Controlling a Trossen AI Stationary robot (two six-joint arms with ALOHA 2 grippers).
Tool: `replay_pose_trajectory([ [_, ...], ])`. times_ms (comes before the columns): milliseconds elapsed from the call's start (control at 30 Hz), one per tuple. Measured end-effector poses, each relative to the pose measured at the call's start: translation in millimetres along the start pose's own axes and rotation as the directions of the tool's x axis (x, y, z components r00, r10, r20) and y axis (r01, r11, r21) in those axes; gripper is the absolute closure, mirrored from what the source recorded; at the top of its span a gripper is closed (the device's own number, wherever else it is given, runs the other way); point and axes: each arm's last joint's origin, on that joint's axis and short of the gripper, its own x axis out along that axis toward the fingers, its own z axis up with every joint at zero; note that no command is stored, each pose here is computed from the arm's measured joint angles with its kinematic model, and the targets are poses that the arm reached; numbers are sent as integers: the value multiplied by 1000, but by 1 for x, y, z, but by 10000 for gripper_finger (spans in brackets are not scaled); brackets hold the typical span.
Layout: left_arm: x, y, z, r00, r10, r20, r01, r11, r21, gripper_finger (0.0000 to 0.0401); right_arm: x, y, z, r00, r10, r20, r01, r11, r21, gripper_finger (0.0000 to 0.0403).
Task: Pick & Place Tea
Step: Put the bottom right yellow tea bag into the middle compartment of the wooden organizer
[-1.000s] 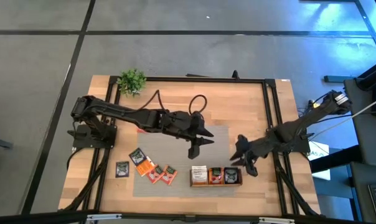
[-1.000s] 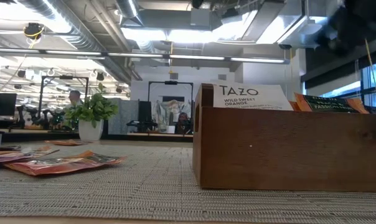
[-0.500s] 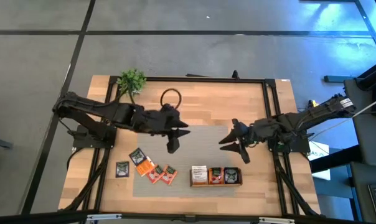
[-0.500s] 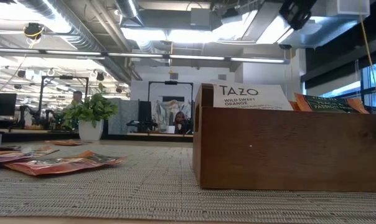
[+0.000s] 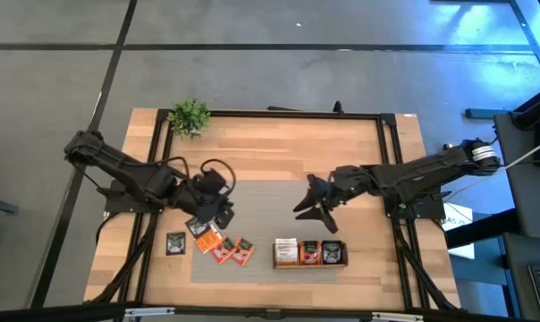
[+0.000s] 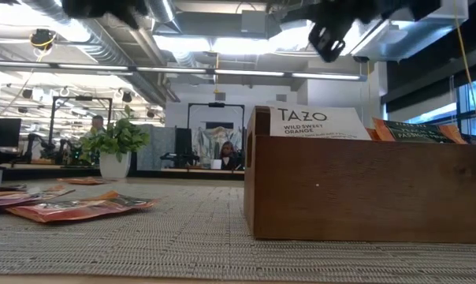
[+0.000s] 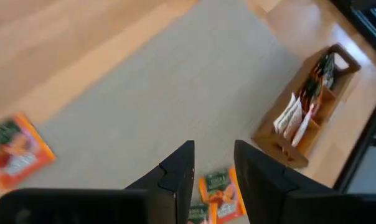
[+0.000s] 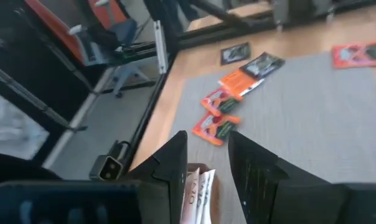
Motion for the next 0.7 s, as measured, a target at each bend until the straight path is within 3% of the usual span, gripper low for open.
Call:
replay_pose_trajectory([
  [233, 32, 5, -50, 972, -237, 14, 237, 971, -17, 306, 26, -26, 12, 998, 36, -50, -32, 997, 63, 283],
  [367, 50, -3, -79, 936, -337, -105, 342, 939, 35, 308, 51, -42, 17, 993, 67, -95, -52, 987, 149, 283],
  [533, 71, -13, -109, 927, -306, -216, 335, 935, 115, 304, 90, -61, 14, 983, 91, -157, -52, 970, 237, 283],
  [700, 97, -17, -124, 952, -212, -219, 253, 951, 179, 305, 122, -71, 12, 971, 139, -196, -81, 957, 280, 283],
])
